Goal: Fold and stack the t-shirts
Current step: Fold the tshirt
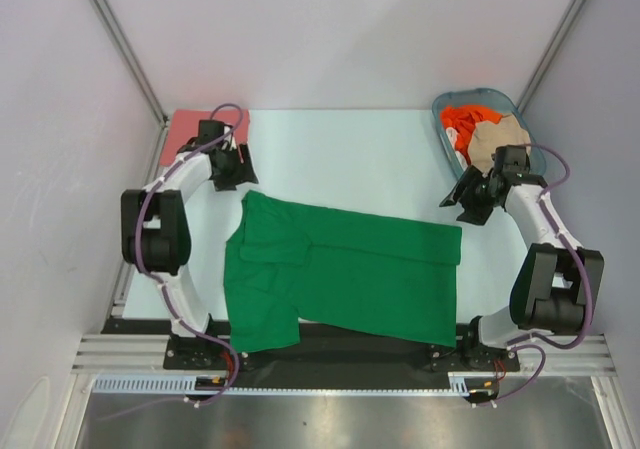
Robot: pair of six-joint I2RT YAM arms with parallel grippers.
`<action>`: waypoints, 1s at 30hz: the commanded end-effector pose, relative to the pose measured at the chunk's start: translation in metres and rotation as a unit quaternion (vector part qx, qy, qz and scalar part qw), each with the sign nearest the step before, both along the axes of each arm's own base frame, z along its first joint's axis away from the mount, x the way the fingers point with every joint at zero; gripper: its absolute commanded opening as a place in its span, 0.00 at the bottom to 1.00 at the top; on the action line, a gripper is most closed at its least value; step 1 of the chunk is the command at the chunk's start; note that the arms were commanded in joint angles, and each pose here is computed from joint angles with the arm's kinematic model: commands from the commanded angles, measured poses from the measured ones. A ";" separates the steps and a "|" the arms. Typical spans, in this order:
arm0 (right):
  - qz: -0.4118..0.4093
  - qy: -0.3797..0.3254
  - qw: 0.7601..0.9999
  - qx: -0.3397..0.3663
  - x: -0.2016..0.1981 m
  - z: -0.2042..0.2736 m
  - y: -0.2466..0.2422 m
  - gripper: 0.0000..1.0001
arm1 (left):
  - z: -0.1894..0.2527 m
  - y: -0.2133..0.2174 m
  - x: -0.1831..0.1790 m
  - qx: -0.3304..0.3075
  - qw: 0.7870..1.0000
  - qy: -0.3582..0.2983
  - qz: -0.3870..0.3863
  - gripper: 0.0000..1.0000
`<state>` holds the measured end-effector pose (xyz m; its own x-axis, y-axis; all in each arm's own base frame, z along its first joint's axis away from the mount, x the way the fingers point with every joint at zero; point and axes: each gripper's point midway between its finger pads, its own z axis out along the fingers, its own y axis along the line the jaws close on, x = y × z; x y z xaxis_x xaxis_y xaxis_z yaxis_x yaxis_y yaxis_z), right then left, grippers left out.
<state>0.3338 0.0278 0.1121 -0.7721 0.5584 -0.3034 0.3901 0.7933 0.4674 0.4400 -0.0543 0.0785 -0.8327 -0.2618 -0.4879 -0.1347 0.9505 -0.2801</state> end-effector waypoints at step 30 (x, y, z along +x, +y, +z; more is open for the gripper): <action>0.017 0.013 0.998 -0.051 0.017 -0.048 -0.016 0.27 | -0.045 0.026 0.014 0.066 0.997 0.043 -0.001 0.00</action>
